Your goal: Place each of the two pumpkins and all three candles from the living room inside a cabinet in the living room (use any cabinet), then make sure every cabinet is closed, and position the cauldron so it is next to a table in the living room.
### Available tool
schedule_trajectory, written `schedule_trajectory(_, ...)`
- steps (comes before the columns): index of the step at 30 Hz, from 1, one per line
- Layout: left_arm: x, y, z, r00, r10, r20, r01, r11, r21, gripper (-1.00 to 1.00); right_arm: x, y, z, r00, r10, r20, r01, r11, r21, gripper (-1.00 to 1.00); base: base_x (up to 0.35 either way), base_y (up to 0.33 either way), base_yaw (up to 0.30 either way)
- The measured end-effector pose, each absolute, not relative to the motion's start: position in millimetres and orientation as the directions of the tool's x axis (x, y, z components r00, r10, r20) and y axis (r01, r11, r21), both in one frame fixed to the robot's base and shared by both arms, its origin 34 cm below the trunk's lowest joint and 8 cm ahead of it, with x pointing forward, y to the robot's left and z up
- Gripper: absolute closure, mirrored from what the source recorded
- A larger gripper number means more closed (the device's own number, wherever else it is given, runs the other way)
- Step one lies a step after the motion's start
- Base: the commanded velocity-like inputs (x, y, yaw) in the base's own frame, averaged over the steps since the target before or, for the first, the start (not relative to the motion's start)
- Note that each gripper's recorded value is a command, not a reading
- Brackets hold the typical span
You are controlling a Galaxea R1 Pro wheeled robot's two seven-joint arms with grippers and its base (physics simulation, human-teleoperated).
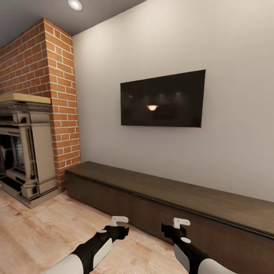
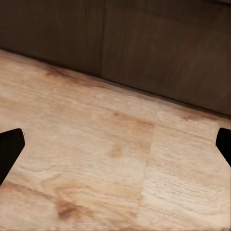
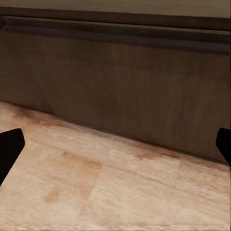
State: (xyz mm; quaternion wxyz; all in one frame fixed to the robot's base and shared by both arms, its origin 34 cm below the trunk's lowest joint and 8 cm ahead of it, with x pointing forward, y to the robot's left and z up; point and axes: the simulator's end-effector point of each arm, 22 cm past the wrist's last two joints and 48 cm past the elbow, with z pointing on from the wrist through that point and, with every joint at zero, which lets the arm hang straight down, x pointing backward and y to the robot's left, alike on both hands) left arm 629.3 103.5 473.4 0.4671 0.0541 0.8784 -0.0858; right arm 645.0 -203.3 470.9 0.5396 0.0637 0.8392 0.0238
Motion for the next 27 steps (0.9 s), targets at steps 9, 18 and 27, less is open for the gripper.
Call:
schedule_trajectory(9, 627.7, 101.4, 473.9, -0.563, 0.016, -0.826, 0.183, 0.977, -0.106, -1.00, 637.4, -201.7, 457.3, -0.481, 0.148, -0.864, 0.086, 0.989, 0.121, -1.00, 0.000, 0.000, 0.127)
schedule_trajectory(18, 631.2, 101.4, 485.0, -0.584, 0.001, -0.812, 0.174, 0.977, -0.124, -1.00, 639.9, -201.1, 466.7, -0.505, 0.148, -0.850, 0.085, 0.989, 0.121, -1.00, -0.021, 0.000, 0.114)
schedule_trajectory(27, 635.2, 110.2, 494.4, -0.627, -0.094, -0.773, 0.112, 0.972, -0.208, -1.00, 643.9, -201.0, 478.7, -0.519, 0.148, -0.842, 0.087, 0.989, 0.120, -1.00, -0.019, 0.000, 0.113)
